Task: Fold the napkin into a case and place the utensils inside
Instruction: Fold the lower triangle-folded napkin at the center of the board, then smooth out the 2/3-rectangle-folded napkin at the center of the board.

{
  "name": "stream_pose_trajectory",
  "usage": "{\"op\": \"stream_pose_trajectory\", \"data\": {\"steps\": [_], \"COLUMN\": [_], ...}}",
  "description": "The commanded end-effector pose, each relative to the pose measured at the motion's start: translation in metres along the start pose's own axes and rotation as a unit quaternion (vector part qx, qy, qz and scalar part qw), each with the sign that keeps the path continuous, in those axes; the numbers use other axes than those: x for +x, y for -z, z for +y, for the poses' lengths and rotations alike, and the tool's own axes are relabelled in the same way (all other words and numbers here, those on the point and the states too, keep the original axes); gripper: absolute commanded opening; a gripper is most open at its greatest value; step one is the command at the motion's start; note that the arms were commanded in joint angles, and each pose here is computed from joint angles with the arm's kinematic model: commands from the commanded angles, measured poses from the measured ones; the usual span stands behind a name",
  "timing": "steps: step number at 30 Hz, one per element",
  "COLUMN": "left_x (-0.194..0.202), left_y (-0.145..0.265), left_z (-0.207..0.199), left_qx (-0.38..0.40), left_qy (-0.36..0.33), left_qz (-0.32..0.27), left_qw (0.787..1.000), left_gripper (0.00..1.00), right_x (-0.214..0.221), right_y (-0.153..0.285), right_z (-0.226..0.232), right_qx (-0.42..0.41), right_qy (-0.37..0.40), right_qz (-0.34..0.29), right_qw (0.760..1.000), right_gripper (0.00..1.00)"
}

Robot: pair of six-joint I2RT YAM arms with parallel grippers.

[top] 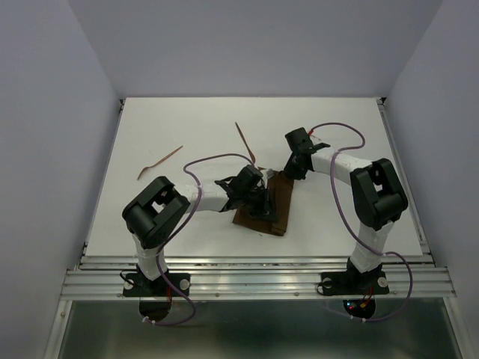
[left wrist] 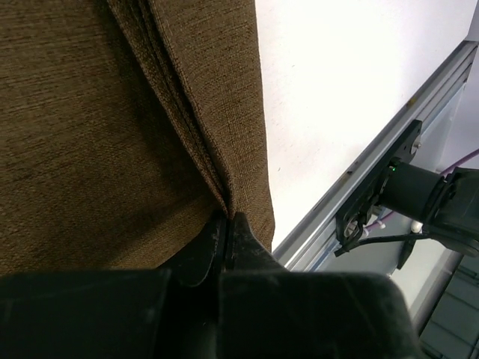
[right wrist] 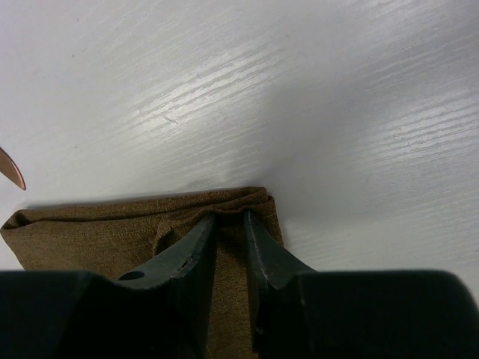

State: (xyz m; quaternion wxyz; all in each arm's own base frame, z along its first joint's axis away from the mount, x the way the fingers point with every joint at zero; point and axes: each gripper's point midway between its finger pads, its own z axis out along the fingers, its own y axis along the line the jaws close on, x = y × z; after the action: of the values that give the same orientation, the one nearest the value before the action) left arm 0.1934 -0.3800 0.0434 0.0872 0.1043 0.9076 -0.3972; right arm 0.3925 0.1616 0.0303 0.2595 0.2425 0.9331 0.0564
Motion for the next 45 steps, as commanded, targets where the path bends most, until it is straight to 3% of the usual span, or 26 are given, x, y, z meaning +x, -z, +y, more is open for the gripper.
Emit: {"op": "stream_pose_trajectory", "data": {"steps": [1,11,23,26,30,37,45], "left_x": [-0.004,-0.010,-0.006,-0.009,-0.012,-0.013,-0.023], "left_y": [0.019,0.032,0.019,0.022,0.026,0.025,0.031], "left_z": [-0.017,0.018,0.050,0.050,0.048,0.046,0.035], "left_qx": [0.022,-0.025,-0.054,-0.061,-0.066,-0.063,-0.057], "left_qy": [-0.018,-0.009,-0.011,-0.015,-0.020,-0.023,-0.026], "left_qz": [-0.003,-0.017,-0.006,-0.013,-0.017,-0.015,-0.029], "left_qw": [1.000,1.000,0.998,0.998,0.997,0.998,0.998], "left_gripper": [0.00,0.00,0.00,0.00,0.00,0.00,0.00], "right_x": [0.013,0.010,0.010,0.007,-0.007,-0.015,0.032], "right_y": [-0.014,-0.012,-0.009,-0.003,0.017,0.052,0.062], "right_z": [-0.031,-0.032,-0.028,-0.025,-0.019,-0.021,-0.022], "right_qx": [0.071,0.075,0.068,0.059,0.042,0.011,-0.094], "right_qy": [0.032,0.038,0.035,0.034,0.027,0.009,-0.019], "right_qz": [0.015,0.011,0.015,0.011,-0.011,-0.038,0.005], "right_qw": [0.997,0.996,0.997,0.998,0.999,0.999,0.995], "right_gripper": [0.27,0.26,0.27,0.31,0.53,0.61,0.72]}}
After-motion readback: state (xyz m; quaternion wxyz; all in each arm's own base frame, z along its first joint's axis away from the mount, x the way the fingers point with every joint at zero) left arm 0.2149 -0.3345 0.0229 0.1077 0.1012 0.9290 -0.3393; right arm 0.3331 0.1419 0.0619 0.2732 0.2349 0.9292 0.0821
